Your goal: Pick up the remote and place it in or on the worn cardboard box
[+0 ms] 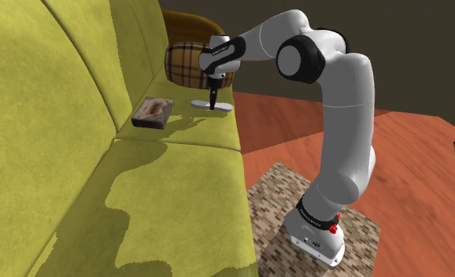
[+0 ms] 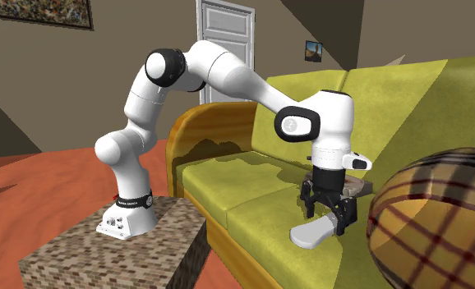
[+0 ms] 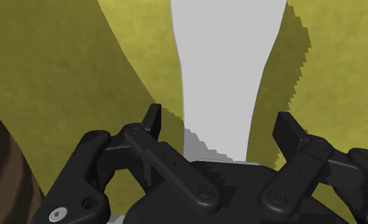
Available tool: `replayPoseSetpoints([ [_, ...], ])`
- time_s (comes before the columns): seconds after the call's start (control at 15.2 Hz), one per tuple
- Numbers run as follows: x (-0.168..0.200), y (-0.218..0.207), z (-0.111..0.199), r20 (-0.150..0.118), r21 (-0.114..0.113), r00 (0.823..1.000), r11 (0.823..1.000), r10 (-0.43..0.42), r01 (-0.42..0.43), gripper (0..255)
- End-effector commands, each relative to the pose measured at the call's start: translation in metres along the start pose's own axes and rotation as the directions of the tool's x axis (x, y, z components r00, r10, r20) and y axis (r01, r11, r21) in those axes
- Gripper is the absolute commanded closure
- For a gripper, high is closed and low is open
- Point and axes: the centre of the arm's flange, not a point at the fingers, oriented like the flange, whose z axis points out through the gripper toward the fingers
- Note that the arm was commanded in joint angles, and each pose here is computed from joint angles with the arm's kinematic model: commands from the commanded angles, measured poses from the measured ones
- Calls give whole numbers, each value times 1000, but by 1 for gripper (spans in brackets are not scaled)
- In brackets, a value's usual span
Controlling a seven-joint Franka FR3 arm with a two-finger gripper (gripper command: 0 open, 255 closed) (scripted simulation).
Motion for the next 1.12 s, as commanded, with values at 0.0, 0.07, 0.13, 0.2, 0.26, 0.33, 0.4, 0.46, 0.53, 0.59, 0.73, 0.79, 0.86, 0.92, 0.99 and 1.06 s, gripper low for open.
replayPoseSetpoints([
  [0.0, 0, 0, 2, 0, -1, 1000, 1000, 0, 0, 0],
  [0.07, 0, 0, 2, 0, -1, 1000, 1000, 0, 0, 0],
  [0.13, 0, 0, 2, 0, -1, 1000, 1000, 0, 0, 0],
  [0.2, 0, 0, 2, 0, -1, 1000, 1000, 0, 0, 0],
  [0.26, 0, 0, 2, 0, -1, 1000, 1000, 0, 0, 0],
  [0.33, 0, 0, 2, 0, -1, 1000, 1000, 0, 0, 0],
  [0.4, 0, 0, 2, 0, -1, 1000, 1000, 0, 0, 255],
  [0.46, 0, 0, 2, 0, -1, 1000, 1000, 0, 0, 255],
  [0.53, 0, 0, 2, 0, 0, 1000, 1000, 0, 0, 255],
  [0.59, 0, 0, 2, 0, -1, 1000, 1000, 0, 0, 255],
  [0.73, 0, 0, 2, 0, 0, 1000, 1000, 0, 0, 255],
  [0.79, 0, 0, 2, 0, 0, 1000, 1000, 0, 0, 255],
  [0.86, 0, 0, 2, 0, 0, 1000, 1000, 0, 0, 255],
  [0.92, 0, 0, 2, 0, 0, 1000, 1000, 0, 0, 255],
  [0.99, 0, 0, 2, 0, -1, 1000, 1000, 0, 0, 255],
  [1.06, 0, 0, -3, 0, -1, 1000, 1000, 0, 0, 255],
])
